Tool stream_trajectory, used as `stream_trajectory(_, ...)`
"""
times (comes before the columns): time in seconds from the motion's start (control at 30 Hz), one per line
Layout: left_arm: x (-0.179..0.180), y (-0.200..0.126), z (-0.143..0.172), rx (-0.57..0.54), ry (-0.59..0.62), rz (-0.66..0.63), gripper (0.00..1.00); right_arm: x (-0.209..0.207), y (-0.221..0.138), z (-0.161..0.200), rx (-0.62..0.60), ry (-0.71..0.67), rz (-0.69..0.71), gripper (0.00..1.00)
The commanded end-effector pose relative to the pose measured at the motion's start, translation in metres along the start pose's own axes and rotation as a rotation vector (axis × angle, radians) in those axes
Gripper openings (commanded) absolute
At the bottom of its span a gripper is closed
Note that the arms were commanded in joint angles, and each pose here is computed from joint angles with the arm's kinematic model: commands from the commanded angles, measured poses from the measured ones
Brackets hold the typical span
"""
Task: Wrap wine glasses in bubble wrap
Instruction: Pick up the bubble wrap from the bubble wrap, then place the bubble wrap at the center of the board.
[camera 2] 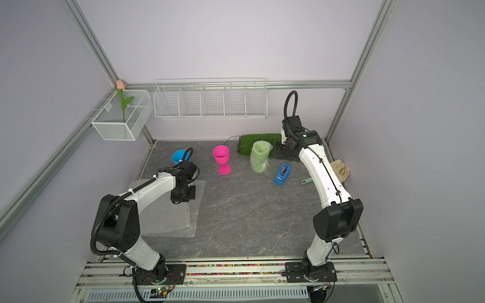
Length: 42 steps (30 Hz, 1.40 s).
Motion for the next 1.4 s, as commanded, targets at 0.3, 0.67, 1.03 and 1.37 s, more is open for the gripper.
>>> stream_trajectory(0.3,-0.022,-0.105,-0.011,-0.145,0.018,0.182,0.0,-0.014,-0.011,0.004,-0.032,-0.011,0.043,0.44)
stream_trajectory(0.67,-0.17,-0.151,-0.019,-0.2,0.21,0.553,0.0,-0.034,-0.022,0.002,-0.061,0.003,0.096,0.44)
stream_trajectory(1.03,-0.321,-0.135,-0.015,-0.126,0.328,0.766,0.0,-0.051,-0.025,0.004,-0.07,0.036,0.11,0.44)
stream_trajectory(1.37,-0.397,-0.118,-0.018,-0.085,0.205,0.927,0.05,-0.062,-0.017,0.008,-0.054,0.048,0.109,0.44)
Point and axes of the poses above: each gripper's point midway between its finger pads, its own y axis out along the fingers, its own x axis along the line the jaws close on, z = x × y, the point moved 3 cm from there along -y, back along the fingers, and after that the axes turned 8 degrees about y, right-handed, at the moved point
